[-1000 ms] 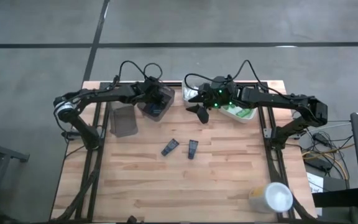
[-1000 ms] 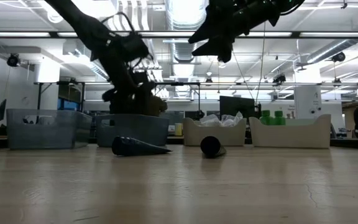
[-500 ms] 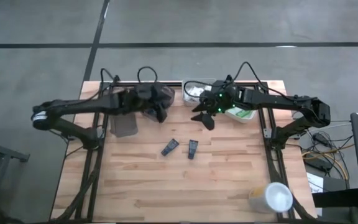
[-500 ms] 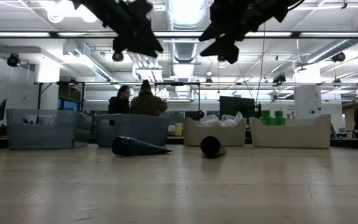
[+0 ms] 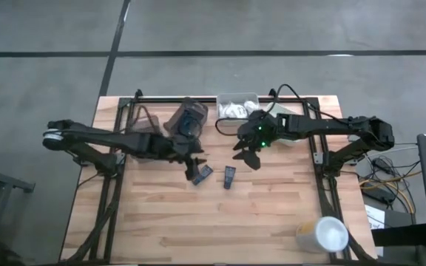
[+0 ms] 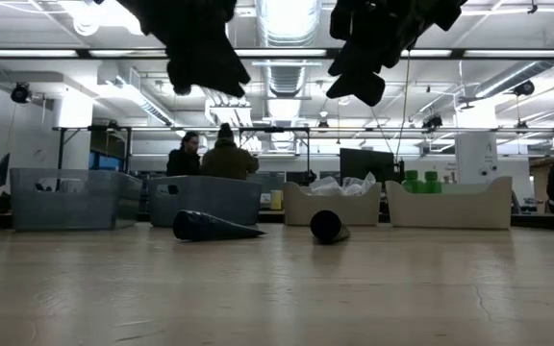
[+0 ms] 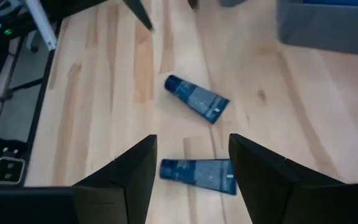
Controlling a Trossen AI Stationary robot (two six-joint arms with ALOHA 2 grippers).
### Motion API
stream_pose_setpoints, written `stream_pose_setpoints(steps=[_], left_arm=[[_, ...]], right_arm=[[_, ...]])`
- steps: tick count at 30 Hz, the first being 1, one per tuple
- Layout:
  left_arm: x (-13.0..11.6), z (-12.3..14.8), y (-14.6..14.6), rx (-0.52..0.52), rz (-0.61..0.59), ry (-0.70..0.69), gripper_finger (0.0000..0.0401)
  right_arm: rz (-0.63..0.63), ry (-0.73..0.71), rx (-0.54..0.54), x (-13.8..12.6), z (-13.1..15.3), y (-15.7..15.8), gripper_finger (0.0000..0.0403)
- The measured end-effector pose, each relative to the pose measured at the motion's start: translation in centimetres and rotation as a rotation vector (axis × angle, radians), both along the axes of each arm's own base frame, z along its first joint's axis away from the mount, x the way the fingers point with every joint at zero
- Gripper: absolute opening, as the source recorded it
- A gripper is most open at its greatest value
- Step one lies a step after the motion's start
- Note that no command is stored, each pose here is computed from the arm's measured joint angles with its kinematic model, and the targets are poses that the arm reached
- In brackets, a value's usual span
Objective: Pick & Place Travel size toiletries
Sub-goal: Put the left shaving cream into the left black bin
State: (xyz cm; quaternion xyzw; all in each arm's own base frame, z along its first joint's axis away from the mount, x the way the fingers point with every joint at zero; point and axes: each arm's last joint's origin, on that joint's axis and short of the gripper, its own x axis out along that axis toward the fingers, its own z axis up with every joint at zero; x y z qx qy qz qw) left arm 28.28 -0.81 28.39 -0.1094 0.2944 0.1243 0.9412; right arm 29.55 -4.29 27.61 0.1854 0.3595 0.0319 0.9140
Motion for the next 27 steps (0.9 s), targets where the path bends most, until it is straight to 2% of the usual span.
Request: stream_pose_setpoints(steps=[3, 6, 9, 17, 27], left_arm=[[0.8, -1.5, -0.2, -0.052, -0.016, 0.062, 0.0186], [1.7, -3.4, -0.4, -0.16, 0.004, 0.131, 0.0186], [2.5, -5.6, -0.6, -0.221, 0.002, 0.221, 0.0185], [4.2, -10.5, -0.5, -0.246, 0.04, 0.383, 0.0184], [4.9, -13.6, -0.4, -0.246, 0.061, 0.485, 0.0184]], right_arm=[[0.019, 0.0, 0.001, 0.1, 0.0, 0.6, 0.0197], [0.013, 0.006, 0.012, 0.1, 0.0, 1.0, 0.0198], [0.013, 0.01, 0.025, 0.2, 0.0, 1.4, 0.0193], [0.016, 0.012, 0.038, 0.2, 0.0, 1.9, 0.0173], [0.014, 0.013, 0.048, 0.3, 0.0, 2.2, 0.0152]])
